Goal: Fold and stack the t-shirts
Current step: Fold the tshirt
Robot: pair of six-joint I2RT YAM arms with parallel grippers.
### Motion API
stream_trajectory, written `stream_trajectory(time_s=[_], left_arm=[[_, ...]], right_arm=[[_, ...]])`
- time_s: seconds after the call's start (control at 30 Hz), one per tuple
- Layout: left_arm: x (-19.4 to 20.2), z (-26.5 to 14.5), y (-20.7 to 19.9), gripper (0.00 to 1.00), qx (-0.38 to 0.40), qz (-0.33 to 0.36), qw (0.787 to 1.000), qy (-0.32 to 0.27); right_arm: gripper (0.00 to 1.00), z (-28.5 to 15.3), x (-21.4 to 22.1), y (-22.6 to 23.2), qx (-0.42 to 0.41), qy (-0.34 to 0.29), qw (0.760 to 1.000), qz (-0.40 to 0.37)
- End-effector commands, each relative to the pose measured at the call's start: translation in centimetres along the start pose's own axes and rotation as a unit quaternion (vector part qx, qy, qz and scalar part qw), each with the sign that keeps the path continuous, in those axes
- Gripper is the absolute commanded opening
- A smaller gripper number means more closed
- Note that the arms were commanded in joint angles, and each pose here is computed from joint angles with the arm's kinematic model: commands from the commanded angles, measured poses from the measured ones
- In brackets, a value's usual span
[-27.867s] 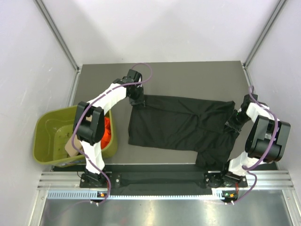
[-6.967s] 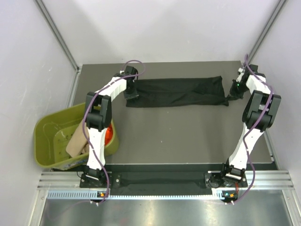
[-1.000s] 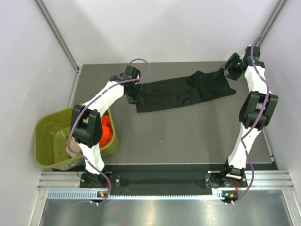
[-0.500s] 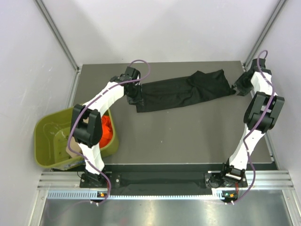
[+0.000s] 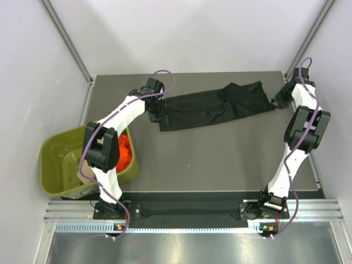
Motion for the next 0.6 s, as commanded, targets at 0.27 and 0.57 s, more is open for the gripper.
stream_trajectory(time_s=[0.27, 0.57], left_arm=[[-1.0, -0.6, -0.5, 0.37, 0.010, 0.008, 1.000, -0.021], [-1.3, -0.4, -0.4, 0.37, 0.009, 0.007, 1.000, -0.019]], right_arm=[[0.27, 2.1, -1.1, 4.1, -0.036, -0.021, 0.999, -0.008], [0.30, 3.4, -1.0, 3.1, 0.005, -0.020, 1.000, -0.009]])
Point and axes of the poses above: each gripper's point midway between its finger pads, its own z axis out along the fingers, its own y axis along the line the jaws close on, x = y × z, the point moved 1 cm from there along -z, back along the fingers, and after that the axes turned 8 degrees about z, right-handed, at the moved point
